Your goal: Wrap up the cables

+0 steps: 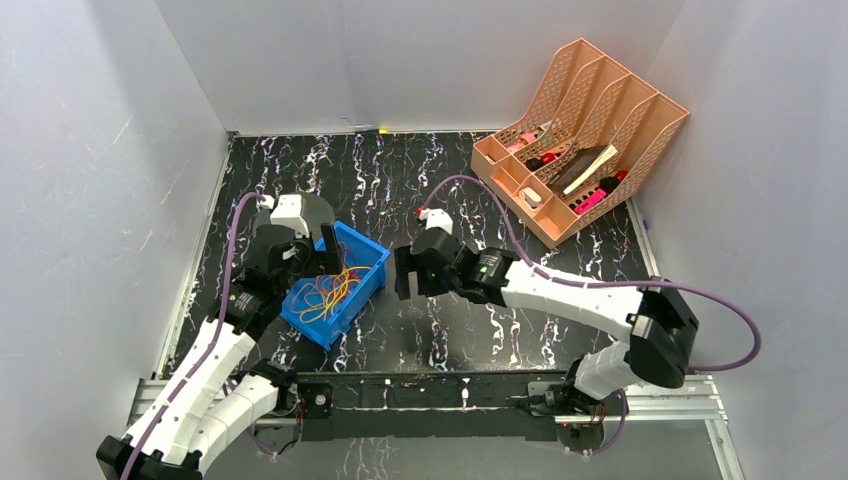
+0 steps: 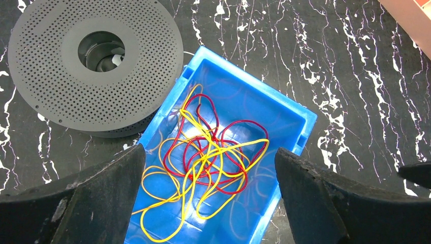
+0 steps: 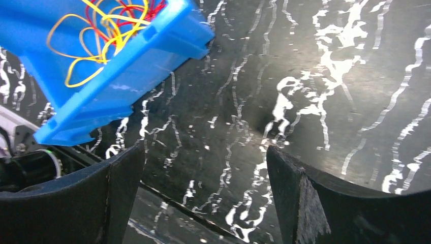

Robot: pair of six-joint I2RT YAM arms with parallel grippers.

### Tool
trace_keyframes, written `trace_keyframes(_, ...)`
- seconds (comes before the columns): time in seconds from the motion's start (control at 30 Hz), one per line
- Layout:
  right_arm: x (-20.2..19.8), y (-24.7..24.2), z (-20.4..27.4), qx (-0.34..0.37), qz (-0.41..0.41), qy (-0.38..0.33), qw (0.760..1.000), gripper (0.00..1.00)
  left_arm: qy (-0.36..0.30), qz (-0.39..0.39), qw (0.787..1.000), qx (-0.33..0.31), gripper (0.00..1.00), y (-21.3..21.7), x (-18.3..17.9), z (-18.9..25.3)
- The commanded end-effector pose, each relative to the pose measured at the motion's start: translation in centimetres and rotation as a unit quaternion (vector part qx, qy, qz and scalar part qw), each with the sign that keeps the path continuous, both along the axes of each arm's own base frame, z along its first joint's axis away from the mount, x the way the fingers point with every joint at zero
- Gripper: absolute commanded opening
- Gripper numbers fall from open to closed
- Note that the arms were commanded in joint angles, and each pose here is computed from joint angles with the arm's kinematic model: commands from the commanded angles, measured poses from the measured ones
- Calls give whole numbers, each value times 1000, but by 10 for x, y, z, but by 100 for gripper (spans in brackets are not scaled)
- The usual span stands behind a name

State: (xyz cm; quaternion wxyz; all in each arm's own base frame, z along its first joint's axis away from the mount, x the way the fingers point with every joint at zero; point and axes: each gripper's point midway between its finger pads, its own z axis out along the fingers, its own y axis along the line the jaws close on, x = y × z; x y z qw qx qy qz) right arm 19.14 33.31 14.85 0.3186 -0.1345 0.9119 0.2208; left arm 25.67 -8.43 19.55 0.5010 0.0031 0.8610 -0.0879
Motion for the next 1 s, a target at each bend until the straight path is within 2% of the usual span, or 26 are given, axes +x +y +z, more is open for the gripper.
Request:
trace_keyframes(0.0,-1,46,37,91,-3,-1,996,96,-20,7,1000,-3,98,3,0,17)
trace_keyframes(0.57,-3,101,31,148,-88,41,984,88,-33,23,999,-1,98,11,-3,24)
trace_keyframes(0.97,7,141,-2,151,-118,65,979,74,-37,20,999,-3,98,10,-5,27)
